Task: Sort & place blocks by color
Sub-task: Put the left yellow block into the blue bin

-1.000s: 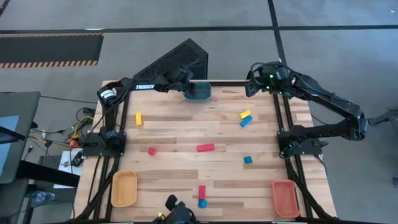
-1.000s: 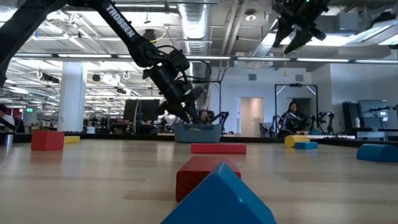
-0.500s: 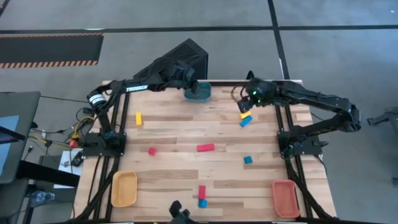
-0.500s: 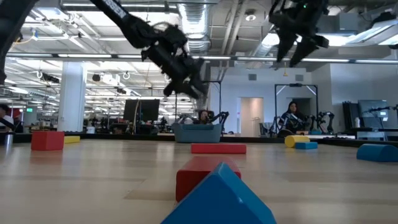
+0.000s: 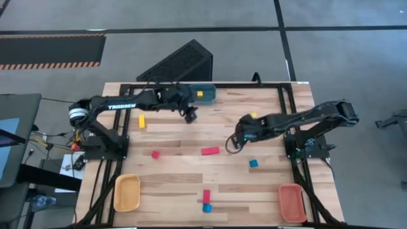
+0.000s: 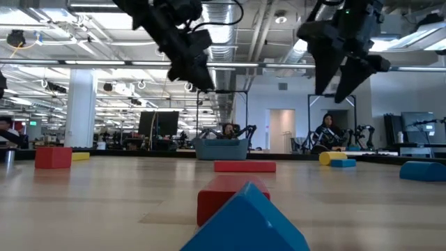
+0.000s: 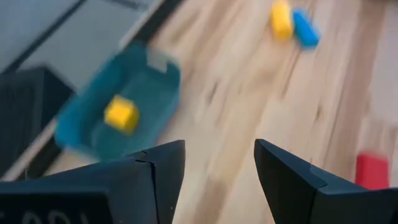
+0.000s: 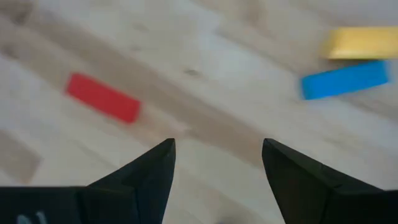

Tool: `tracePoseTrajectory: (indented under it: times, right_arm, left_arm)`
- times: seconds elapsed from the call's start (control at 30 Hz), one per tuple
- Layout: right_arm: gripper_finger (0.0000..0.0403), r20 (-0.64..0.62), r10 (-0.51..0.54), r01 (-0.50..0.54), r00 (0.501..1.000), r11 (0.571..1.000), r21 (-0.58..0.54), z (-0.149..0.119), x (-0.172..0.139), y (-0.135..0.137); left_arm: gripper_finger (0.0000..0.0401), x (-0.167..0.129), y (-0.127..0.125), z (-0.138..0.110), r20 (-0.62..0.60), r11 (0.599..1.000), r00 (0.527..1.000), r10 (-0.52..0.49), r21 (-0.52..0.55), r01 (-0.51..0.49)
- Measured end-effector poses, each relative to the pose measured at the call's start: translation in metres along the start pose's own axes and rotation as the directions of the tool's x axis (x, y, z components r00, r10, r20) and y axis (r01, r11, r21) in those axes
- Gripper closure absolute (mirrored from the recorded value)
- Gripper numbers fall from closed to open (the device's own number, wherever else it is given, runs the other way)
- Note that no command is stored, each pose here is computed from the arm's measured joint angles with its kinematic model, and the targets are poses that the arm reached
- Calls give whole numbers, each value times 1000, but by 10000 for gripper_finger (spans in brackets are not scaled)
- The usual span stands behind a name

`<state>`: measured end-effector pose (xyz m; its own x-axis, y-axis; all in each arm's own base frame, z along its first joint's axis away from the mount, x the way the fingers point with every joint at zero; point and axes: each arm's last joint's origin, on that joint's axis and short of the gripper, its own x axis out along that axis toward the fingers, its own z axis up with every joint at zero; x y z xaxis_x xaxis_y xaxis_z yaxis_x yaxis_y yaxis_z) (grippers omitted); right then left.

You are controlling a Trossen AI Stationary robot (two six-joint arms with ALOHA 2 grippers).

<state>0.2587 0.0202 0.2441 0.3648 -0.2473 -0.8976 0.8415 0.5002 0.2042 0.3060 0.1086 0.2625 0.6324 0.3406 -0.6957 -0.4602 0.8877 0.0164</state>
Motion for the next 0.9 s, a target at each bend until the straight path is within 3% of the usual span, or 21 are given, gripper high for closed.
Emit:
tracePoseTrajectory:
  times: [0.2, 0.37, 0.47, 0.63, 0.77, 0.9]
  right_arm:
    - [138, -24, 225, -226, 974, 967, -114, 8, 29, 33]
    - [138, -44, 268, -271, 963, 956, -112, 10, 36, 38]
    - [138, -57, 284, -289, 957, 950, -117, 9, 26, 38]
    - [138, -38, 316, -319, 948, 944, -90, -3, -5, 42]
    - [138, 7, 341, -338, 940, 935, -109, -13, -25, 41]
    - [138, -13, 350, -349, 937, 930, -116, -21, -31, 41]
  left_arm:
    - [220, -21, -12, -27, -175, 991, 978, 118, -46, -128]
    - [220, -36, -15, -42, -270, 944, 921, 282, -96, -317]
    - [220, -40, -15, -59, -374, 905, 850, 370, -60, -421]
    - [221, -39, -19, -92, -560, 896, 764, 319, -85, -437]
    - [221, -37, -30, -114, -621, 882, 739, 260, -159, -444]
    - [221, -33, -41, -128, -614, 859, 748, 252, -214, -465]
